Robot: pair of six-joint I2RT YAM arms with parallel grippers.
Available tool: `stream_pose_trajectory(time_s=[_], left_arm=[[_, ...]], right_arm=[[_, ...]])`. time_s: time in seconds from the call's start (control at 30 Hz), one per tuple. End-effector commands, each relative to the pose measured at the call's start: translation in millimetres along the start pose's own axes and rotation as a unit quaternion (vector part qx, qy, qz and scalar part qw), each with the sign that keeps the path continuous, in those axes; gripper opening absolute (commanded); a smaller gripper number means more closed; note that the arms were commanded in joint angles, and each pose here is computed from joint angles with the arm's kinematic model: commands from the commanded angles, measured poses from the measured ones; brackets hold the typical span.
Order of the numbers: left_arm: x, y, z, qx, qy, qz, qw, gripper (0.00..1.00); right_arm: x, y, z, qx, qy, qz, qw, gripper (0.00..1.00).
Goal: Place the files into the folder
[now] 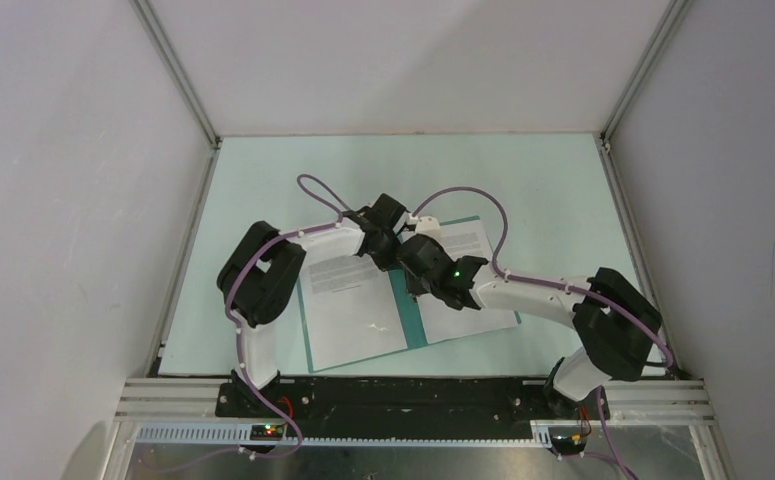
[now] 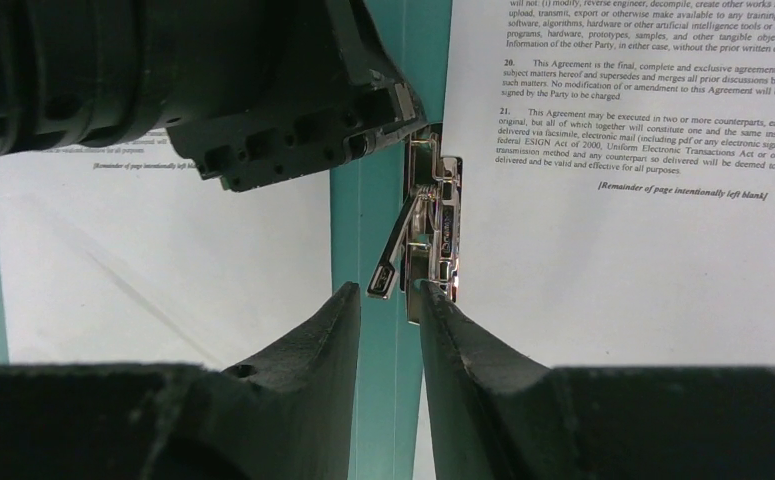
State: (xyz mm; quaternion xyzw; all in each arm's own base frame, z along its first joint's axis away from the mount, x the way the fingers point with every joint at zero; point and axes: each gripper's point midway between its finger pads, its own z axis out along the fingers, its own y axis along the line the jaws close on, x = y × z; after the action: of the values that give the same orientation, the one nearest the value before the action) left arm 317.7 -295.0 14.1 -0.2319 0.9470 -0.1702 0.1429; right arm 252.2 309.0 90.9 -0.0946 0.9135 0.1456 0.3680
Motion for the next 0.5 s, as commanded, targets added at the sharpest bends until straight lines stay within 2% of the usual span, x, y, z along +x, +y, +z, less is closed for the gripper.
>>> stream_pose_trajectory(time_s=[0.0, 0.47], left_arm=[[32.1, 62.6, 22.9, -0.107, 0.05, 0.021, 0.993, 0.0], [32.9, 64.1, 23.9, -0.109, 0.053, 0.021, 0.992, 0.0]], right_arm=[[-10.9, 10.7, 8.4, -0.004, -0.006, 0.01, 1.0, 0.33], [-5.9, 7.1, 14.5, 0.011, 0.003, 0.007, 1.0, 0.26]])
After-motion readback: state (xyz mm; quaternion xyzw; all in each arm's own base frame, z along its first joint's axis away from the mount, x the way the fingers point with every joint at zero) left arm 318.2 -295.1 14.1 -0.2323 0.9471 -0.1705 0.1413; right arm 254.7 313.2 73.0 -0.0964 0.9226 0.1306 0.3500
